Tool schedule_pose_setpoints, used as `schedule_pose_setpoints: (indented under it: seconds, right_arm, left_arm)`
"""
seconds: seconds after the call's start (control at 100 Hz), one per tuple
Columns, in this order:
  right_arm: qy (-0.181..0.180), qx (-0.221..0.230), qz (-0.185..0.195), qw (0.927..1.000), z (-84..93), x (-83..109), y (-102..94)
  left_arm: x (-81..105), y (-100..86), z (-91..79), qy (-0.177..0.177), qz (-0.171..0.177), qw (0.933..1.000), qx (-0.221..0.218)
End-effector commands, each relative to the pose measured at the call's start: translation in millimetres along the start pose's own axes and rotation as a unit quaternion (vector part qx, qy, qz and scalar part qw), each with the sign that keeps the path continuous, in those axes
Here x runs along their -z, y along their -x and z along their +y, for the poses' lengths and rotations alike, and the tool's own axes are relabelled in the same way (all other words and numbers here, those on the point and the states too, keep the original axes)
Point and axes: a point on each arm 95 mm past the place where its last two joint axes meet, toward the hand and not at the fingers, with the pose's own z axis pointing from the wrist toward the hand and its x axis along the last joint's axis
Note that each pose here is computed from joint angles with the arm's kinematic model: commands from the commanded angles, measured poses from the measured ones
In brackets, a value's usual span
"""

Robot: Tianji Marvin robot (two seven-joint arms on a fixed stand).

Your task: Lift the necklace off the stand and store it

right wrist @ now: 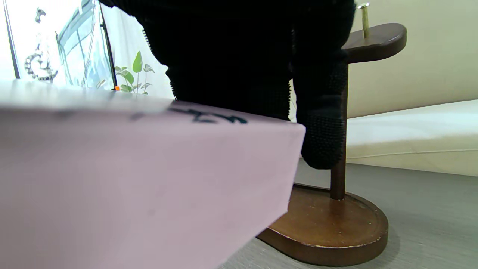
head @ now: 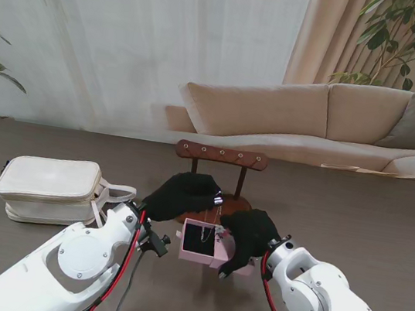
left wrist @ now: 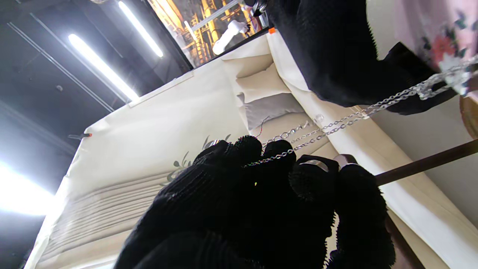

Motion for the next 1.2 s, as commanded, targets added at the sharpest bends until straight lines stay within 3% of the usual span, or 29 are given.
schedule_pose_setpoints:
  seconds: [0.0, 0.68, 1.19]
  right_arm:
    - [-0.002, -0.001, 0.002, 1.0, 3.4, -2.1, -2.1]
    - [0.001, -0.001, 0.006, 1.0, 13.8, -5.1, -2.0]
    - [-0.002, 0.007, 0.007, 0.9999, 15.6, -6.6, 0.5]
  left_arm:
    - [4.0, 5.3, 6.3, 0.011, -0.011, 0.9999, 0.007]
    - [14.8, 29.3, 10.0, 0.021, -0.062, 0.9978, -0.009]
    - [22.4, 25.3, -0.6, 0.074, -0.077, 0.9894, -0.098]
